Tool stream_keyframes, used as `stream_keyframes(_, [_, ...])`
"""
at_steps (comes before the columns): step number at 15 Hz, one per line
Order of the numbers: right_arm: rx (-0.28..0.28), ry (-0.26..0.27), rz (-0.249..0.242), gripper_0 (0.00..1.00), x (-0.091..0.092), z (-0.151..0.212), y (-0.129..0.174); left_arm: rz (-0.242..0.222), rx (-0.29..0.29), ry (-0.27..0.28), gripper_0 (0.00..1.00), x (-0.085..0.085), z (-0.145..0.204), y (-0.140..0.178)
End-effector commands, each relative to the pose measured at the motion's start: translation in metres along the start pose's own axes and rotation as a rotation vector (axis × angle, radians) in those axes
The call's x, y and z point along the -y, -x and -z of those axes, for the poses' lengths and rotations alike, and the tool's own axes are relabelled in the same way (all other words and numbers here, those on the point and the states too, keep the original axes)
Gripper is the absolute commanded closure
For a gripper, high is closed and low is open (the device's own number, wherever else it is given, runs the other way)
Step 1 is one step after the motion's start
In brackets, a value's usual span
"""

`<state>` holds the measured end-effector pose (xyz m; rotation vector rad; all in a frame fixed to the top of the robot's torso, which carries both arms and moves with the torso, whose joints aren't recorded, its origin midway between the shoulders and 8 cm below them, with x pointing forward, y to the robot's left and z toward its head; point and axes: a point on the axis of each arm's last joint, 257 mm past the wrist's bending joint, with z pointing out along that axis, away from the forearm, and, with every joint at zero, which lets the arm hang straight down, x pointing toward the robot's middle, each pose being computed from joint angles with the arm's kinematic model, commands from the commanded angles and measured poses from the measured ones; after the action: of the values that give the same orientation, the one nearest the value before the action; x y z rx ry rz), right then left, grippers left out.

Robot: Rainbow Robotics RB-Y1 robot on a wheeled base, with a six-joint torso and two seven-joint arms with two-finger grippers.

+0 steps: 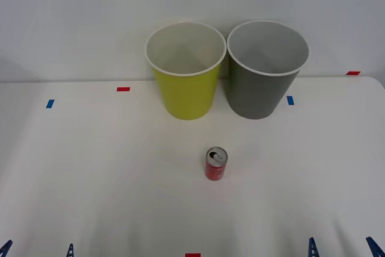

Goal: Put cans in the gray bin and PET bottles in the light green bin.

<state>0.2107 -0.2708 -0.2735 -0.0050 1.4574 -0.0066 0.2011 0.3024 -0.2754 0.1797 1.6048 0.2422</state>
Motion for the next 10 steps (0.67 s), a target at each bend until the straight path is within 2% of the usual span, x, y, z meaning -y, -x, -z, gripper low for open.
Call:
stream_keyframes(1, [0.000,0.000,0.000,0.00,0.0000,0.0000,0.0000,0.000,0.000,0.000,0.00,0.0000,0.0000,0.0000])
stream_keyframes(10, [0.000,0.000,0.000,0.00,0.0000,0.0000,0.0000,0.000,0.000,0.000,0.00,0.0000,0.0000,0.0000])
